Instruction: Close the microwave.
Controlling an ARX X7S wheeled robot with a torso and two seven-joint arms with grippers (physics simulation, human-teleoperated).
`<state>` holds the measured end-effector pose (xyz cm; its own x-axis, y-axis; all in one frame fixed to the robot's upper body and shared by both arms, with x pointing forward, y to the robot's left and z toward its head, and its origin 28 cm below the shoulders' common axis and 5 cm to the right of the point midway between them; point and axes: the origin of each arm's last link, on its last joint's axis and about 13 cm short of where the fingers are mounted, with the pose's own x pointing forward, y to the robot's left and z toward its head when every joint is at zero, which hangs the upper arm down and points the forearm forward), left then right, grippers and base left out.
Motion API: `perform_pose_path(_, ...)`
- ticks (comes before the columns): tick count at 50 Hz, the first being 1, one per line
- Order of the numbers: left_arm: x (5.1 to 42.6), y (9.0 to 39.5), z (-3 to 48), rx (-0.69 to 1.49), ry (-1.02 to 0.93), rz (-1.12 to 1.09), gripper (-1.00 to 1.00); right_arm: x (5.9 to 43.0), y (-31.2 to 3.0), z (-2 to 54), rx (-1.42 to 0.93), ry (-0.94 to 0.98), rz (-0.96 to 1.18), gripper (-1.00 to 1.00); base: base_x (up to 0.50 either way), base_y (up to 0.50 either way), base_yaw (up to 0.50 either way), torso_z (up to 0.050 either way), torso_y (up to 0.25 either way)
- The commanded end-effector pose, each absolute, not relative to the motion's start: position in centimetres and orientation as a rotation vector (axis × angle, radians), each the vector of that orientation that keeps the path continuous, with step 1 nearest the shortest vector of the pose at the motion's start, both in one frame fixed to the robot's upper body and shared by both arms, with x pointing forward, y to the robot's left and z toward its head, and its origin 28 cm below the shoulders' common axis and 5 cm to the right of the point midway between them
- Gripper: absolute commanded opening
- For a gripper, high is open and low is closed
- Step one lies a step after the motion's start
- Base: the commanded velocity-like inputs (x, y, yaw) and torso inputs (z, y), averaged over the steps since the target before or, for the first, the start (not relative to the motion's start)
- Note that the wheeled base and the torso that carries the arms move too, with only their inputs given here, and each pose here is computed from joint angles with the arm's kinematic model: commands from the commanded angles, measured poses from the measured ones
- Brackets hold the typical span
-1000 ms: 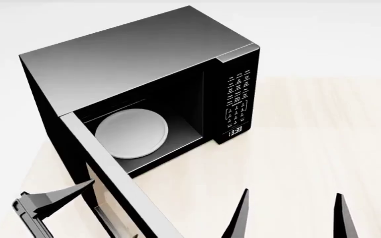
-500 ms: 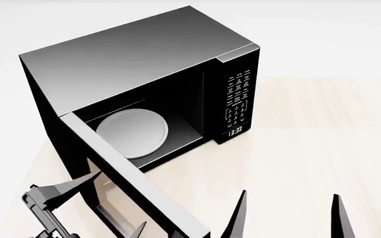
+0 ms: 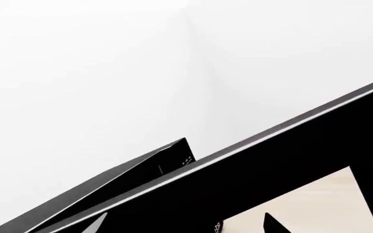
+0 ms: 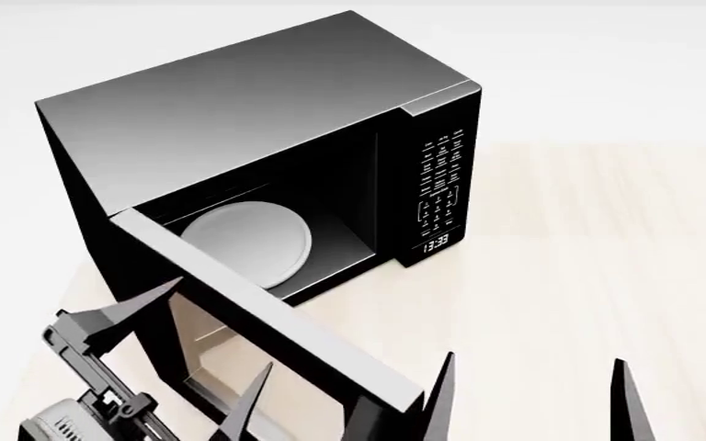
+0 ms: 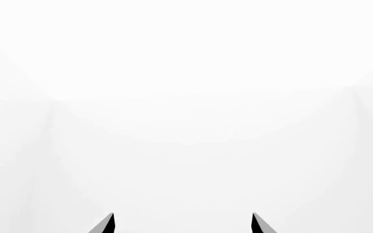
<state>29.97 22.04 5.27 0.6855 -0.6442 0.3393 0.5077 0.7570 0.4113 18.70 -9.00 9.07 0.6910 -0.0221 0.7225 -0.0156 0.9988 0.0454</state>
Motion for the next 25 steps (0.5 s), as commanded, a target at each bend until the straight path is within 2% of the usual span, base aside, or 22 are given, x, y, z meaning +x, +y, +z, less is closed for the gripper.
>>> perform_pose_path(1,30.6,22.0,5.2,0.268,-0.493,-0.611,1.0,18.8,-9.1,9.1,0.039,-0.813,-0.005,1.0,0.0,0.0,0.0,0.0,0.0)
perform_pose_path(25,32.1,21.5,4.6,0.247,-0.489,-0.546,1.0,18.8,-9.1,9.1,0.039,-0.812,-0.009,1.0,0.0,0.0,0.0,0.0,0.0)
